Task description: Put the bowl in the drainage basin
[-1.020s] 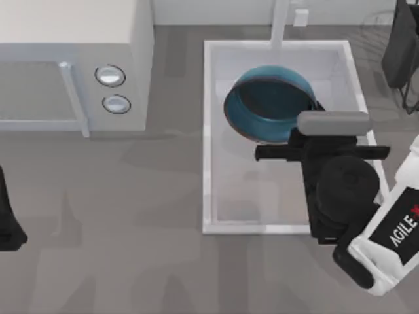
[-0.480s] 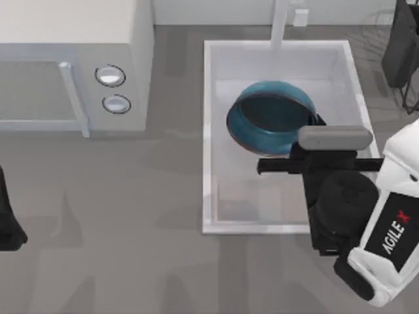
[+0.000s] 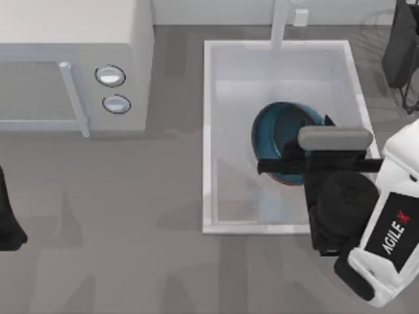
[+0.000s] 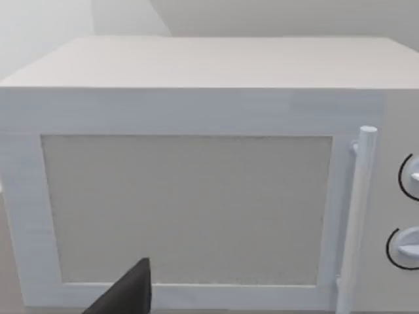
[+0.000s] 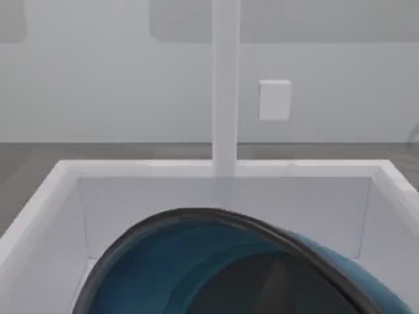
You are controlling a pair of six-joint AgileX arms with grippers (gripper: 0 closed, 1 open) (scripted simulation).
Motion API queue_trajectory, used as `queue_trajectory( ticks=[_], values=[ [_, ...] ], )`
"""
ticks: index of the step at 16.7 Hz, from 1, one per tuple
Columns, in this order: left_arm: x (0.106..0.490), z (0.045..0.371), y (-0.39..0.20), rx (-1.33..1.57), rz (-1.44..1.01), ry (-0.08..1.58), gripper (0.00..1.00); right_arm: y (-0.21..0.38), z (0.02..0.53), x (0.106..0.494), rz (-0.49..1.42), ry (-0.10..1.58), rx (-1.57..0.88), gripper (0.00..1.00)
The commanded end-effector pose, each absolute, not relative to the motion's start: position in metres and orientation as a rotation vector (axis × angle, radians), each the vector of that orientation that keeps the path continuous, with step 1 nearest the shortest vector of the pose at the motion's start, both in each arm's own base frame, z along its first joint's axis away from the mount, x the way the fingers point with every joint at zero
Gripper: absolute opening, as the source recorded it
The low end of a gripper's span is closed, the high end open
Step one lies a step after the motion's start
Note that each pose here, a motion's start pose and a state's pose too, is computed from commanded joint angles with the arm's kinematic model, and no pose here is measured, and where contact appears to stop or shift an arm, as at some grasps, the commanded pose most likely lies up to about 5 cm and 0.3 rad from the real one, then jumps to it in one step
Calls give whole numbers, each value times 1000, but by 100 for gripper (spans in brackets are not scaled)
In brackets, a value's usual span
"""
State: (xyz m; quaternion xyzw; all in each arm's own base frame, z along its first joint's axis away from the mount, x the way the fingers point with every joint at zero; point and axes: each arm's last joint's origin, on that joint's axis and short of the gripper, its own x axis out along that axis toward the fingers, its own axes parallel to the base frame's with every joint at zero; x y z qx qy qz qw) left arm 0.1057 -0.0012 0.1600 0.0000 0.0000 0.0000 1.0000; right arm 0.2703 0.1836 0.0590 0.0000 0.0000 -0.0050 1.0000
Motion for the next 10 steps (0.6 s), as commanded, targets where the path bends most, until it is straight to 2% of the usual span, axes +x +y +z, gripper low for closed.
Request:
queue_trajectory(
  ticks=[4,10],
  values=[
    [106,160,-1,0,0,0,100,184,59,270,-10,0,0,98],
    [106,160,-1,0,0,0,100,184,59,270,-10,0,0,100]
  ],
)
